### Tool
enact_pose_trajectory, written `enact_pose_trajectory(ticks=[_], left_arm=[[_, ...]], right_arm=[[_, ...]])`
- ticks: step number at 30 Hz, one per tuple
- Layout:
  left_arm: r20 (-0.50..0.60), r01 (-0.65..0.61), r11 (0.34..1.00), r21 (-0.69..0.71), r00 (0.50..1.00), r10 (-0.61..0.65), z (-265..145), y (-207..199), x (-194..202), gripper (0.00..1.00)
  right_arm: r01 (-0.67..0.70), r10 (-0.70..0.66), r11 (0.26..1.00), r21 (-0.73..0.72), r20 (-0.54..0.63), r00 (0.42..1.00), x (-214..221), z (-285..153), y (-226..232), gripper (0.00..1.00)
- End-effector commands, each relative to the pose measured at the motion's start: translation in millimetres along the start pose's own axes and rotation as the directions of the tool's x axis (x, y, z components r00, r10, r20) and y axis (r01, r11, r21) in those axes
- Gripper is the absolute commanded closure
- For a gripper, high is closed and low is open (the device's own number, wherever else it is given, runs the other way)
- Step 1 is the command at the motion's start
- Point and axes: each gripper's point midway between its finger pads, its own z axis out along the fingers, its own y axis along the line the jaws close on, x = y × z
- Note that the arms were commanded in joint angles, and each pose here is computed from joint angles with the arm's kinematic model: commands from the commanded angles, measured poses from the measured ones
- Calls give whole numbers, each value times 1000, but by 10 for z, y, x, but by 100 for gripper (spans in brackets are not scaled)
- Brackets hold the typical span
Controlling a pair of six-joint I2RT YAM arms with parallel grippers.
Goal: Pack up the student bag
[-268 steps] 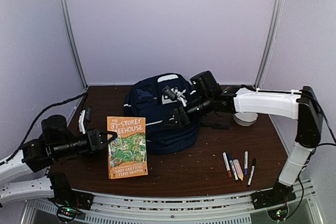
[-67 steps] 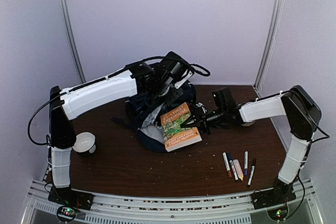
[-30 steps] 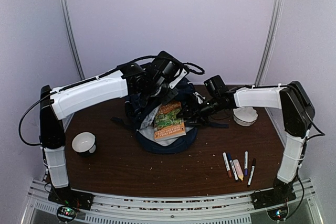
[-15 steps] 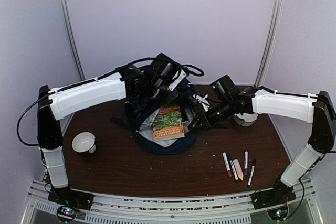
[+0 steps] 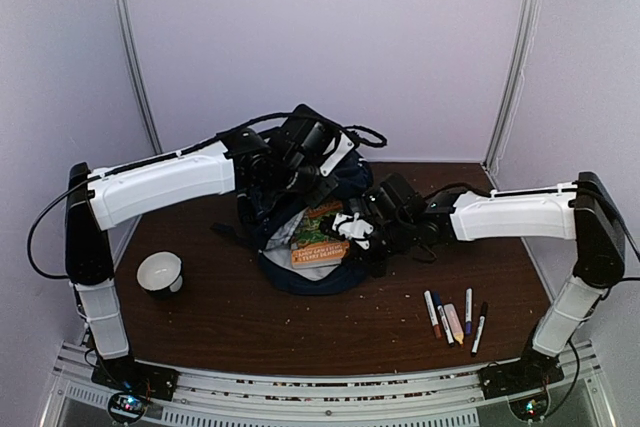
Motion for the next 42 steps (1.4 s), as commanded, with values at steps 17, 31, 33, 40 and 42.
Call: enact_pose_trajectory(ticks=[17, 31, 33, 40, 42], left_arm=[[224, 104, 995, 4, 969, -102, -535, 291, -540, 100], [214, 104, 995, 8, 971, -104, -560, 289, -492, 100], [213, 104, 995, 11, 972, -103, -563, 289, -493, 100], [212, 103, 995, 3, 972, -101, -575, 308, -495, 100], [210, 99, 995, 7, 973, -99, -563, 293, -487, 100]], right_arm=[[107, -102, 962, 253, -34, 994, -341, 487, -516, 100], [-10, 17, 931, 365, -17, 1000, -421, 512, -915, 99], [-23, 26, 946, 323, -4, 1000, -455, 465, -830, 99], [-54, 51, 994, 96, 42, 998, -478, 173, -314, 95], [-67, 64, 996, 61, 46, 997, -443, 29, -185, 93]])
